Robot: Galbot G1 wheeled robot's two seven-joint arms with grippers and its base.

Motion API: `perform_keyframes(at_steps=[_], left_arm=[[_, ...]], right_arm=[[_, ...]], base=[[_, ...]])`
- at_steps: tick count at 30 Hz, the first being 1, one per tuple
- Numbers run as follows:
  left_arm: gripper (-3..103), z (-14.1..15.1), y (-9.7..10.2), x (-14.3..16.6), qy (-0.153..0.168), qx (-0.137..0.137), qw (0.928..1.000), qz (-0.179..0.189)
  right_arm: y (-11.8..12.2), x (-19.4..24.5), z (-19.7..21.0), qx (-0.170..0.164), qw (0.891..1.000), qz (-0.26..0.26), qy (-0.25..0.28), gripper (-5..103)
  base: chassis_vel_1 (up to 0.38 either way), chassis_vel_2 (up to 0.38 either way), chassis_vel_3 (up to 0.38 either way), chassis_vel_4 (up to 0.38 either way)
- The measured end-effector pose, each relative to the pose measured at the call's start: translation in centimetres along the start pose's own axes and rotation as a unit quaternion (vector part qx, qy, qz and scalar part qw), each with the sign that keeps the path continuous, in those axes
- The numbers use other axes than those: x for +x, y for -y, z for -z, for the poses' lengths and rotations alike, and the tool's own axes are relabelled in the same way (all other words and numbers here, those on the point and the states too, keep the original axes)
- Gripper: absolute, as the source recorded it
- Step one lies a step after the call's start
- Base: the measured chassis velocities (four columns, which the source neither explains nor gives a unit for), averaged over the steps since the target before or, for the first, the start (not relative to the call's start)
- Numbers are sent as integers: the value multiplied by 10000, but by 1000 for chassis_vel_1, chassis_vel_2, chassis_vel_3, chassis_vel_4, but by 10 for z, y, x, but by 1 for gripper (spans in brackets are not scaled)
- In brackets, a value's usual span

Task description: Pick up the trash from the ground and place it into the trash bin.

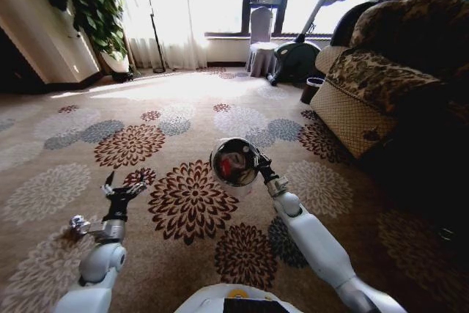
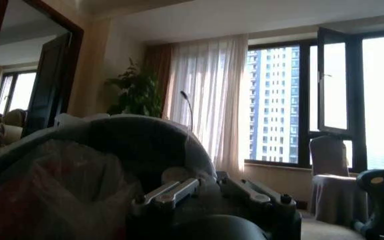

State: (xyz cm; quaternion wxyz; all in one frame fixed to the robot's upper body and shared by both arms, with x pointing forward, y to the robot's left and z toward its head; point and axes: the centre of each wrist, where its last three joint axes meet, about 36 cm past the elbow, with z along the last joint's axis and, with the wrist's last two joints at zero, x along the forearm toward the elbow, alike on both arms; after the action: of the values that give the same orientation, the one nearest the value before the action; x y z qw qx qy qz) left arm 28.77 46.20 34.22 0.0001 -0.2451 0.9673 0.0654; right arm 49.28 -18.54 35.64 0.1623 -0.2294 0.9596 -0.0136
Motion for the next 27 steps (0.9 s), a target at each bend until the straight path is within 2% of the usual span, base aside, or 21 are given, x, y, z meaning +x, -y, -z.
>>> perform_keyframes(at_steps=[1, 2, 4, 6, 7, 9, 10, 12, 16, 18, 19, 20, 21, 23, 26, 27], left_arm=[[100, -11, -14, -5, -176, -35, 9996, 202], [100, -11, -14, -5, -176, -35, 9996, 202], [100, -23, -29, -16, -471, 92, 9979, 444], [100, -26, -32, -21, -573, 163, 9970, 486], [100, -29, -34, -27, -740, 255, 9957, 490], [100, -33, -30, -34, -1009, 403, 9929, 483], [100, -33, -30, -34, -1009, 403, 9929, 483], [100, -37, -23, -38, -1321, 566, 9886, 451], [100, -48, -11, -40, -1661, 604, 9834, 422], [100, -60, -6, -40, -1849, 486, 9806, 423], [100, -70, -5, -39, -1952, 344, 9793, 421], [100, -70, -5, -39, -1952, 344, 9793, 421], [100, -81, -5, -35, -2075, 176, 9775, 346], [100, -86, -5, -32, -2137, 97, 9764, 278], [100, -103, -9, -14, -2273, -383, 9728, -223], [100, -103, -9, -14, -2273, -383, 9728, -223]], right_arm=[[-4, 4, 2, -46, 10000, 22, 15, 0], [-4, 4, 2, -46, 10000, 22, 15, 0], [-14, 10, 8, -139, 9999, 68, 55, 0], [-17, 12, 11, -169, 9998, 83, 71, 0], [-22, 15, 14, -216, 9997, 110, 92, 0], [-27, 20, 17, -258, 9995, 138, 102, 0], [-27, 20, 17, -258, 9995, 138, 102, 0], [-26, 27, 18, -261, 9995, 125, 79, 0], [-25, 33, 18, -253, 9996, 105, 39, 0], [-25, 36, 18, -285, 9995, 93, 28, 0], [-26, 37, 18, -310, 9995, 88, 21, 0], [-26, 37, 18, -310, 9995, 88, 21, 0], [-26, 37, 19, -319, 9994, 95, 3, 0], [-26, 38, 19, -318, 9994, 98, -2, 0], [-25, 38, 19, -303, 9995, 99, -24, 0], [-25, 38, 19, -303, 9995, 99, -24, 0]], base=[[47, 26, -59, -20], [47, 26, -59, -20], [63, 46, -73, -30], [79, 56, -87, -80], [113, 85, -109, -80], [130, 105, -145, -145], [147, 126, -145, -169], [183, 175, -183, -190], [233, 244, -241, -217], [274, 282, -272, -270], [269, 296, -279, -273], [269, 296, -279, -273], [224, 278, -263, -273], [224, 278, -210, -187], [152, 146, -130, -108], [114, 114, -56, -63]])
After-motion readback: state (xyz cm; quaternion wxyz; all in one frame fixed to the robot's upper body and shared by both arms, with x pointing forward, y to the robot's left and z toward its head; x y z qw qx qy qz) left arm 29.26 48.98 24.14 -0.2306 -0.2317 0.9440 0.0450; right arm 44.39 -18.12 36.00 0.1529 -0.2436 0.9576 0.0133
